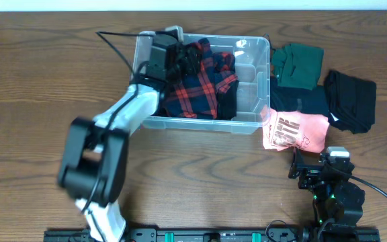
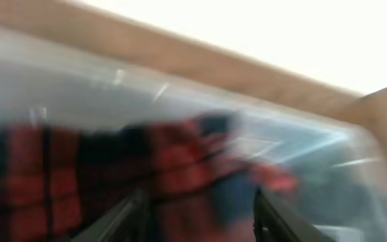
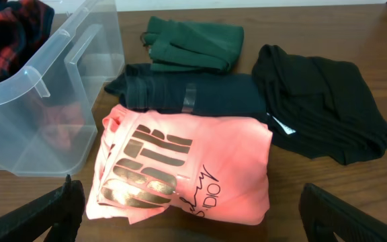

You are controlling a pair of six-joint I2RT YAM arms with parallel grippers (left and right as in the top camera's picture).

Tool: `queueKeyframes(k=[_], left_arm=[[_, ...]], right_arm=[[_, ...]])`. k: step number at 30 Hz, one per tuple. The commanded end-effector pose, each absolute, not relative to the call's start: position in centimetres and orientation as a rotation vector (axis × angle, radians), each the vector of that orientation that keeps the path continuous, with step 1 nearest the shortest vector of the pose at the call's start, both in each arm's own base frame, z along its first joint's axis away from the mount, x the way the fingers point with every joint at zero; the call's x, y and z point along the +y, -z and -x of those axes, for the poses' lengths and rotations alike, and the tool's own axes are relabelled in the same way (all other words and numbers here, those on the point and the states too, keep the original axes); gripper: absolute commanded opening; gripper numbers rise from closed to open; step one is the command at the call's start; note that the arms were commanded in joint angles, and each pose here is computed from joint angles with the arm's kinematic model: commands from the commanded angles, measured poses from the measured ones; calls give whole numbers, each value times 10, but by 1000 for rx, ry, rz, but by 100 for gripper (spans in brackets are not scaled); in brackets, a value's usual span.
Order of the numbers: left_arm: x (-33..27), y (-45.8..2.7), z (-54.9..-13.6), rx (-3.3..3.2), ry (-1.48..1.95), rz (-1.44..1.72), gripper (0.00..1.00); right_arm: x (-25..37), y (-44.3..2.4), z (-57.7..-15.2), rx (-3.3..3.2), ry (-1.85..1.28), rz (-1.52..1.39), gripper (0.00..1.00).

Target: Pack container

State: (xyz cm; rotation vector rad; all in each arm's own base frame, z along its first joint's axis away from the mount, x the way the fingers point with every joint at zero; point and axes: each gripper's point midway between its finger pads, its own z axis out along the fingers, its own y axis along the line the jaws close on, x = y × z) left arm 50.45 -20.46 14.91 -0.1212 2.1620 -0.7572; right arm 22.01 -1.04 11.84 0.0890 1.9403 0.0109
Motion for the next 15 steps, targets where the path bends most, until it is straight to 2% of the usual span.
queueKeyframes(k=[1, 5, 7, 11, 15], left_arm=[[-172, -272, -486, 1939, 786, 112, 56], [-109, -335, -448, 1871, 681, 171, 59], [-66, -345, -429, 1878, 573, 250, 60], [33, -338, -379, 1931, 276, 515, 61], [99, -317, -327, 1998, 85, 728, 61]], right_arm=[[-8, -118, -220, 1937, -22, -86, 99], [-8, -118, -220, 1937, -22, -86, 99], [-8, -118, -220, 1937, -21, -87, 99], [-8, -118, -220, 1937, -22, -86, 99], [-8, -118, -220, 1937, -22, -86, 99]])
